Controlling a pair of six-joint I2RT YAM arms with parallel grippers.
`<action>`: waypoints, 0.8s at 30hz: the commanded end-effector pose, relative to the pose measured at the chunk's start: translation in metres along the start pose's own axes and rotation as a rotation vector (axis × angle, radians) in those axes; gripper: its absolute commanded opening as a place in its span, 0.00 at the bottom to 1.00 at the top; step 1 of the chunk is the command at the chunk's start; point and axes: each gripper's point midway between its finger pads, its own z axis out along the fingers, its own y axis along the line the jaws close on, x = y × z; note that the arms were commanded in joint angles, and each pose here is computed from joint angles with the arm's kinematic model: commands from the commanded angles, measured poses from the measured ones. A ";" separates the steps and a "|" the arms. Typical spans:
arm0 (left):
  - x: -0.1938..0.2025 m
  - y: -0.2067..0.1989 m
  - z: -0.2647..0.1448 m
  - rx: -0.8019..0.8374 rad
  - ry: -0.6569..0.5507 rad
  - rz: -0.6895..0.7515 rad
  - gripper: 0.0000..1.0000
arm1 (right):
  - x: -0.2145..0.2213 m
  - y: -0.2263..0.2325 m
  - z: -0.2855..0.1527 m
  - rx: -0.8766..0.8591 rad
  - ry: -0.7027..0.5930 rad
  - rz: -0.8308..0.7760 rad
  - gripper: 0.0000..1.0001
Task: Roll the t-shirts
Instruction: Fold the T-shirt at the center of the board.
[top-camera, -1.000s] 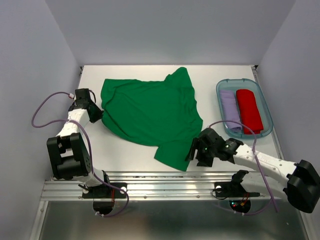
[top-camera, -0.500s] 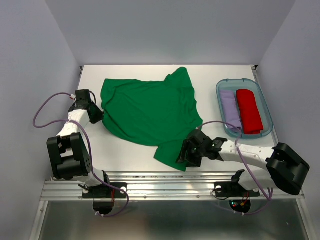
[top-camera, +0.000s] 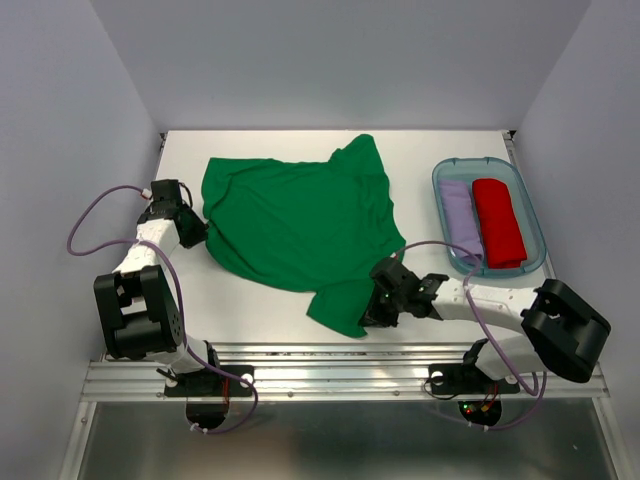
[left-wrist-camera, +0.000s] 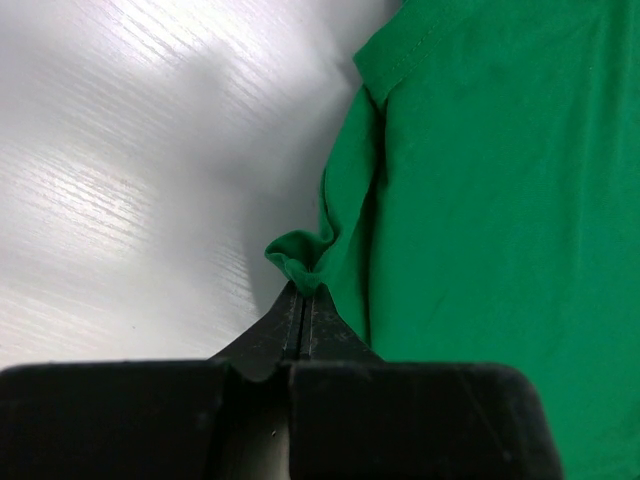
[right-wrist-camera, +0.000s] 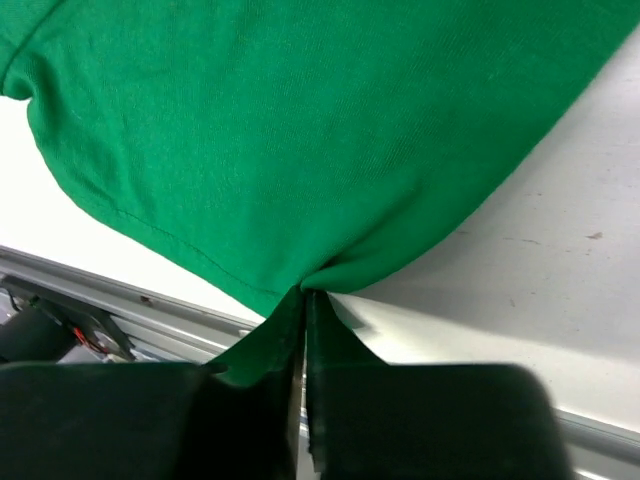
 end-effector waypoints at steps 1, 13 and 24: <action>0.001 -0.001 -0.010 0.016 -0.015 0.019 0.00 | -0.009 0.008 0.000 -0.007 -0.050 -0.014 0.01; -0.068 -0.064 -0.117 0.225 -0.183 0.056 0.00 | -0.192 0.102 -0.181 -0.175 -0.695 -0.154 0.01; -0.153 -0.137 -0.350 0.567 -0.631 0.092 0.00 | -0.246 0.171 -0.455 -0.266 -1.288 -0.294 0.01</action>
